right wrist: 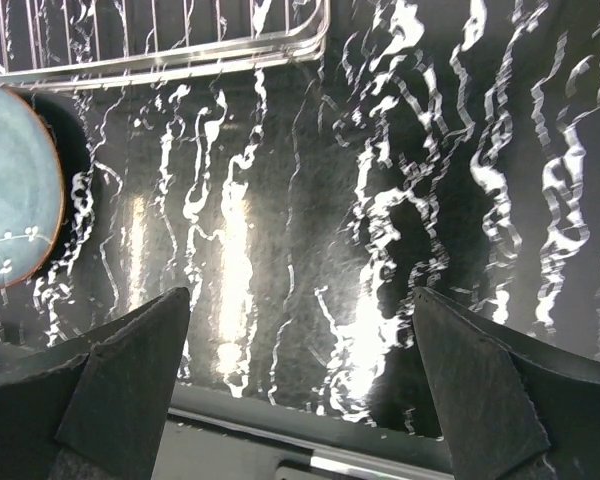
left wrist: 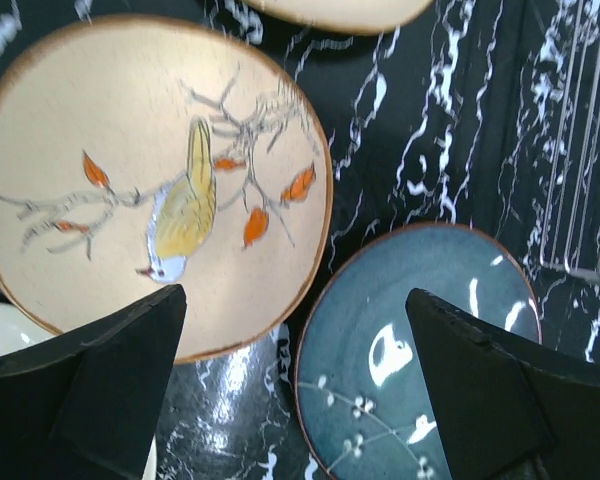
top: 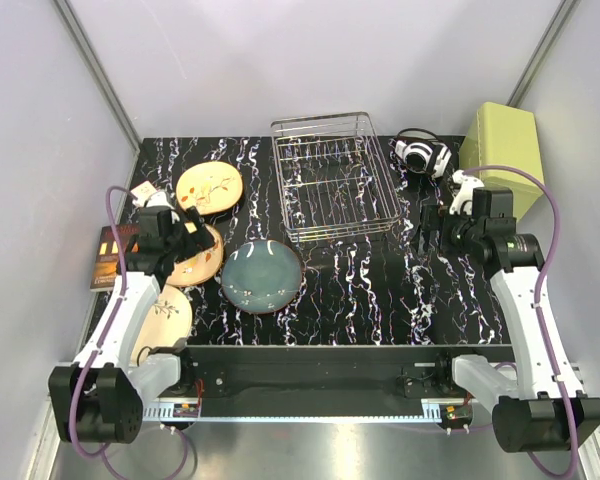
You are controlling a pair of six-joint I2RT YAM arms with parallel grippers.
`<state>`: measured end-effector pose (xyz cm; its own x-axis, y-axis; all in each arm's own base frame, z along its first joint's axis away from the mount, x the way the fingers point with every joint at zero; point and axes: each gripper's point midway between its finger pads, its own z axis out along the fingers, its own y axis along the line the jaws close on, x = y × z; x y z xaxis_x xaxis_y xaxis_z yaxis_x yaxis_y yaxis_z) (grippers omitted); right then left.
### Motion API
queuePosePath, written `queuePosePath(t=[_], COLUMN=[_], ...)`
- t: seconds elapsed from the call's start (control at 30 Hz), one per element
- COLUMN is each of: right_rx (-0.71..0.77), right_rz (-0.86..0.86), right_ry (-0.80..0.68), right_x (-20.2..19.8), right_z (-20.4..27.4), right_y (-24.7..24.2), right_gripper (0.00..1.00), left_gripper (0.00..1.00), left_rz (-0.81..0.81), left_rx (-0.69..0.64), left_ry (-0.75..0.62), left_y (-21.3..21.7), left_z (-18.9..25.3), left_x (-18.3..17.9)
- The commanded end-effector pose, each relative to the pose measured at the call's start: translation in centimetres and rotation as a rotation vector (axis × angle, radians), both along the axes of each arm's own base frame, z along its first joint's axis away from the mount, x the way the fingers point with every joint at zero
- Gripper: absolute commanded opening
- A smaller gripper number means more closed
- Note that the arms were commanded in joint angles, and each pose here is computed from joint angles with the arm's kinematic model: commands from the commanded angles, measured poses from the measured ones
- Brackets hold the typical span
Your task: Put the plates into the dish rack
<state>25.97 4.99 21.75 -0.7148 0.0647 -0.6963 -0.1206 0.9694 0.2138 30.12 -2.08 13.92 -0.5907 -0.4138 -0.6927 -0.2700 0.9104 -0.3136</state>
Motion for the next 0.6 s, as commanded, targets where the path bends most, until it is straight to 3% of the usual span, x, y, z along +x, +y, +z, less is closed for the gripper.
queuePosePath(t=[0.0, 0.13, 0.27, 0.37, 0.57], right_rx=[0.101, 0.291, 0.498, 0.521, 0.553], right_rz=[0.034, 0.196, 0.198, 0.196, 0.185], right_ry=[-0.036, -0.027, 0.031, 0.061, 0.117], right_x=[0.4, 0.6, 1.5, 2.0, 2.0], right_z=[0.5, -0.4, -1.4, -2.8, -4.8], right_y=[1.8, 5.8, 8.3, 8.5, 8.9], right_gripper=[1.0, 0.99, 0.94, 0.93, 0.95], left_gripper=[0.99, 0.99, 0.99, 0.99, 0.84], left_rz=[-0.025, -0.026, -0.058, -0.029, -0.091], left_rx=[-0.185, -0.215, -0.2, -0.18, -0.191], left_ry=[0.054, 0.08, 0.093, 0.118, 0.138], left_y=[-1.6, -1.7, -2.0, -1.6, -3.0], left_z=[-1.6, -3.0, -4.1, -5.3, -6.4], left_x=[-1.4, -1.6, -2.2, -2.7, -2.8])
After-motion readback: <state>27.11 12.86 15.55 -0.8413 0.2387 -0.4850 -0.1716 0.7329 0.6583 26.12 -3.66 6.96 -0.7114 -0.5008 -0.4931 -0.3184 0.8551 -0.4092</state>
